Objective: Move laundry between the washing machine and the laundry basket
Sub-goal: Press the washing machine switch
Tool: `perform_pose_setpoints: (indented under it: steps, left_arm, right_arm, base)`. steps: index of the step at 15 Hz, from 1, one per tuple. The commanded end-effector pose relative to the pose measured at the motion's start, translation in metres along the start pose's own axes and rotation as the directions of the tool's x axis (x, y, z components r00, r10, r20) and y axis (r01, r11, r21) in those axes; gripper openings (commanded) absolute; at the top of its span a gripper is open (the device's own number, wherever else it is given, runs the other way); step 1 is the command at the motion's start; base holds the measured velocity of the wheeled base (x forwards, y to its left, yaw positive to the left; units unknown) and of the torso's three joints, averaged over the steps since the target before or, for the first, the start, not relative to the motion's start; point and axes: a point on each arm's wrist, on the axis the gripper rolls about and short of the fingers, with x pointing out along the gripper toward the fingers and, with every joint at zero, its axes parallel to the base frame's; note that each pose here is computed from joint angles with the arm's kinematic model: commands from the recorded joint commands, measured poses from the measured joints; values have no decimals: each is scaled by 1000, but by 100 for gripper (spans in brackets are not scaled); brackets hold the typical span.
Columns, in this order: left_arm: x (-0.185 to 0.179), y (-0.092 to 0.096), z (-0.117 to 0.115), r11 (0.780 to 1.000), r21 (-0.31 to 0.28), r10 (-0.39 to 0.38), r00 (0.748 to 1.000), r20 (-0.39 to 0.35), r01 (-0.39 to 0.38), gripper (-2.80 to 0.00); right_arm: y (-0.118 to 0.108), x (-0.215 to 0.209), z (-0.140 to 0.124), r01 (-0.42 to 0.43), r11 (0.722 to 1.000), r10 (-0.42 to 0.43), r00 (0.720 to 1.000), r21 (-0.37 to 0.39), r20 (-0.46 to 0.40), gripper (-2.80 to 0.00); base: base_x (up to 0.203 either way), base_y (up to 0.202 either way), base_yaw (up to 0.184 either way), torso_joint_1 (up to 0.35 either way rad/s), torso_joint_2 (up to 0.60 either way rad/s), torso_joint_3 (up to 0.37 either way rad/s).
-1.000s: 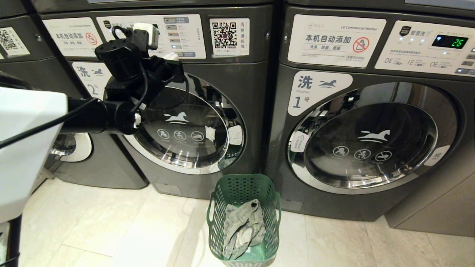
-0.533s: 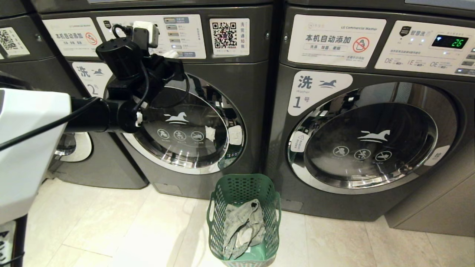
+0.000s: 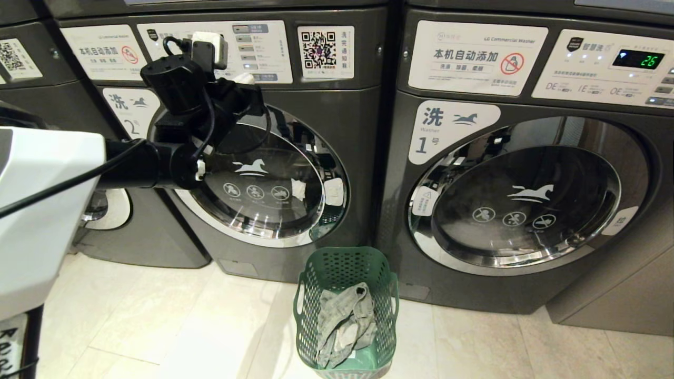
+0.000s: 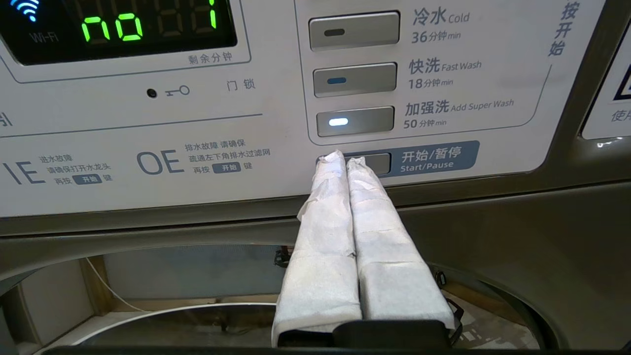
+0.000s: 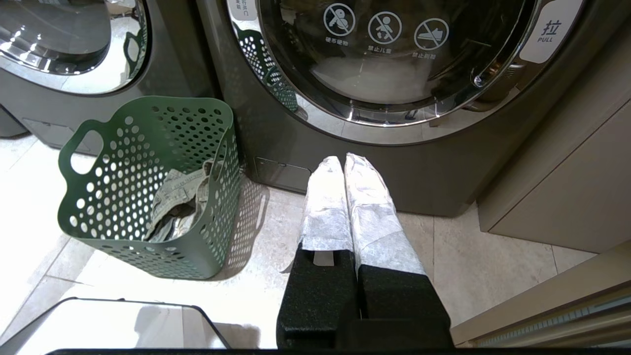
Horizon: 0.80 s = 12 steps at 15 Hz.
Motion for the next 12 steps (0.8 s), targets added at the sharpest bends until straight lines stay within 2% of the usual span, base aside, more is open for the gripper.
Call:
perform_pose_setpoints:
  steps: [1, 7, 9, 12]
  left_arm:
    - [3, 0, -2, 1000, 1, 8, 1000, 8, -8, -280]
    - [9, -2, 0, 999, -1, 37, 999, -5, -37, -280]
    - [6, -3, -3, 999, 0, 36, 999, -19, -36, -280]
    - [-8, -1, 6, 998, 3, 64, 996, -55, -64, -280]
  right_arm:
    - [0, 0, 0, -1, 1000, 1, 1000, 0, 0, -280]
    - [0, 0, 0, -1, 1000, 1, 1000, 0, 0, -280]
    - [0, 0, 0, -1, 1000, 1, 1000, 0, 0, -280]
    - [0, 0, 0, -1, 1000, 1, 1000, 0, 0, -280]
  base:
    - [0, 0, 0, 0, 0, 0]
    - [0, 0, 0, 0, 0, 0]
    - [0, 0, 0, 0, 0, 0]
    - [0, 0, 0, 0, 0, 0]
